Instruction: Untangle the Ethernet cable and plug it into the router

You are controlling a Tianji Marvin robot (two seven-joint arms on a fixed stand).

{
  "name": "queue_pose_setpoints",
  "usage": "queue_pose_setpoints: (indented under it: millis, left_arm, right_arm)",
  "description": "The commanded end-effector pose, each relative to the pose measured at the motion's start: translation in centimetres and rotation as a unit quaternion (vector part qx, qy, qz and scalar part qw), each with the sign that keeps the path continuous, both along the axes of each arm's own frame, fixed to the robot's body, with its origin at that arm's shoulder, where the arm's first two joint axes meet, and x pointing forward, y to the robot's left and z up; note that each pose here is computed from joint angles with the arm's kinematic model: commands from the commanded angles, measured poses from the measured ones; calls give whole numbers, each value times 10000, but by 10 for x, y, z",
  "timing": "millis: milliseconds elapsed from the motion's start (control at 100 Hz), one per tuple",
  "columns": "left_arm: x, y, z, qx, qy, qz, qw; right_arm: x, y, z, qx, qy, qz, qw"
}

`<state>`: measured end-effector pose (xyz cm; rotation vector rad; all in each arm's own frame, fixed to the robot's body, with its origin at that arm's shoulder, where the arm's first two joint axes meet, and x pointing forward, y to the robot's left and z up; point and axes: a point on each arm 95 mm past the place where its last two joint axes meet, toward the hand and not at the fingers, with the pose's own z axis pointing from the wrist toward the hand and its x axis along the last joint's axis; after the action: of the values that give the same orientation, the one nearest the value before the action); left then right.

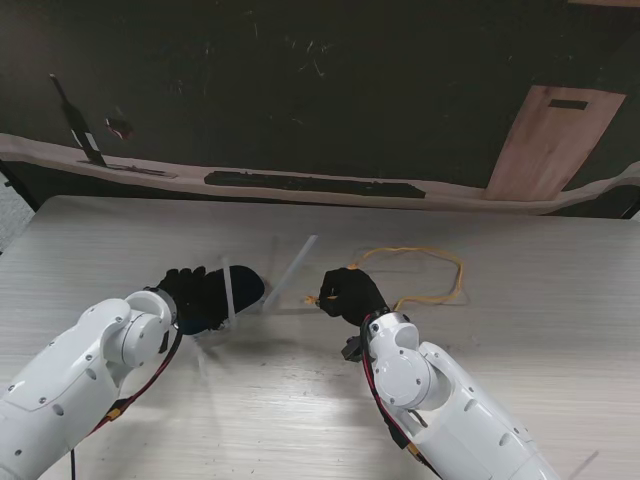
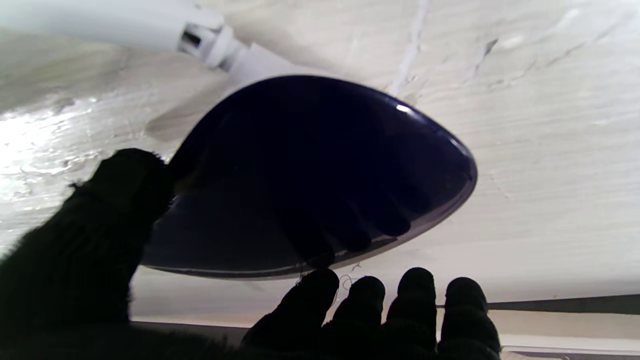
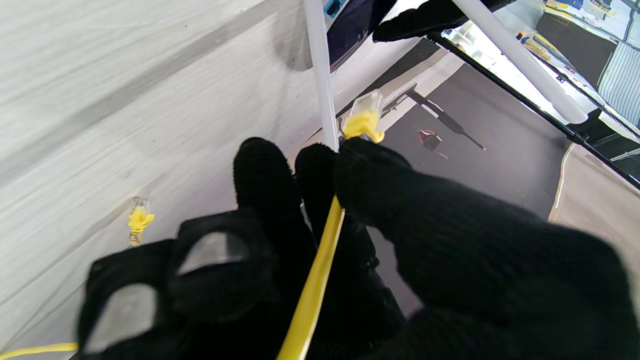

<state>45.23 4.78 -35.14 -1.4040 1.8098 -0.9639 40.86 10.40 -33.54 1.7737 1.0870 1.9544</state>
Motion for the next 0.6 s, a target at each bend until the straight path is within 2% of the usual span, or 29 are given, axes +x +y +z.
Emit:
queue_pose_setpoints:
  millis: [0, 320, 590]
  left_arm:
    - [1, 1, -6, 54, 159, 35, 9999]
    - [7, -3, -44, -111, 813, 204, 9964]
    - [10, -5, -44, 21, 972, 189, 9951]
  right_arm:
    - [-2, 3, -1, 22, 74, 68, 9999]
    - [-3, 3, -1, 52, 88, 67, 9999]
    - [-2, 4, -1, 71, 97, 58, 9999]
